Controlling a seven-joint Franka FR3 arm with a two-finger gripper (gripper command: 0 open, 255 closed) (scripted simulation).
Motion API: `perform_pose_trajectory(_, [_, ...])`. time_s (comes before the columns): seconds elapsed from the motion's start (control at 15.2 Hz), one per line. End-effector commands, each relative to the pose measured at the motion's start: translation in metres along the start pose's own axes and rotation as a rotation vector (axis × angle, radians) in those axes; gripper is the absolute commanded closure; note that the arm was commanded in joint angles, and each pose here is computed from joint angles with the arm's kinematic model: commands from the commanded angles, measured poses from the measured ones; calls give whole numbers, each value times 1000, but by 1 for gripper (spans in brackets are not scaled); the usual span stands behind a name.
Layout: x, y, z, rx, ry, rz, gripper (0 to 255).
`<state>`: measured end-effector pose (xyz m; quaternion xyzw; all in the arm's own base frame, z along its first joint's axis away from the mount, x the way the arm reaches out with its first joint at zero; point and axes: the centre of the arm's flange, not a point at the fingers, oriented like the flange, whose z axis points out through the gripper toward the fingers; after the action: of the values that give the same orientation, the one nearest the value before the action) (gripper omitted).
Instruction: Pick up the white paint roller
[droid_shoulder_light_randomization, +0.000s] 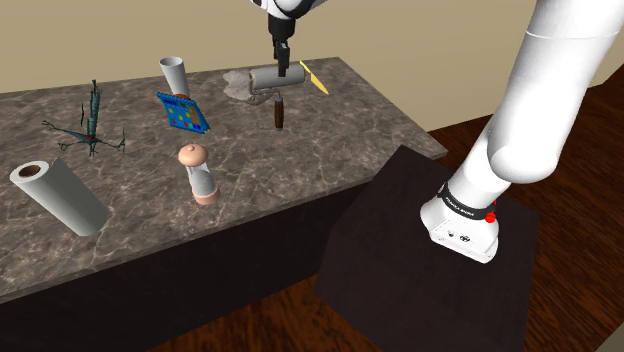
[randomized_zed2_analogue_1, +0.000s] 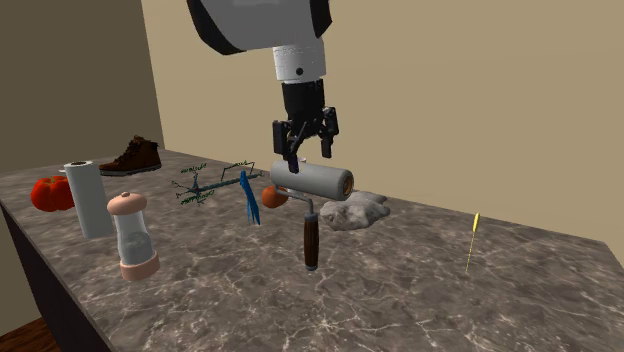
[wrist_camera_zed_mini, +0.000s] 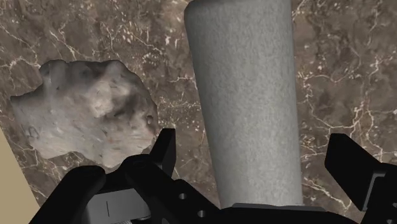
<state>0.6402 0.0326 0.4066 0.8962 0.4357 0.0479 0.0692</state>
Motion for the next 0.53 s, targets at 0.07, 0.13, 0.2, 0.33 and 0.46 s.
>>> perform_pose_trajectory(0.07, [1, -2, 16, -1, 1, -3, 0])
perform_pose_trajectory(0.13, [1, -3, 21, -1, 1, -3, 0])
perform_pose_trajectory(0.2, [1, -4, 27, -1, 1, -3, 0])
perform_pose_trajectory(0.33, [1, -5, 30, -1, 1, -3, 0])
perform_pose_trajectory(0.46, [1, -4, 29, 0, 1, -3, 255])
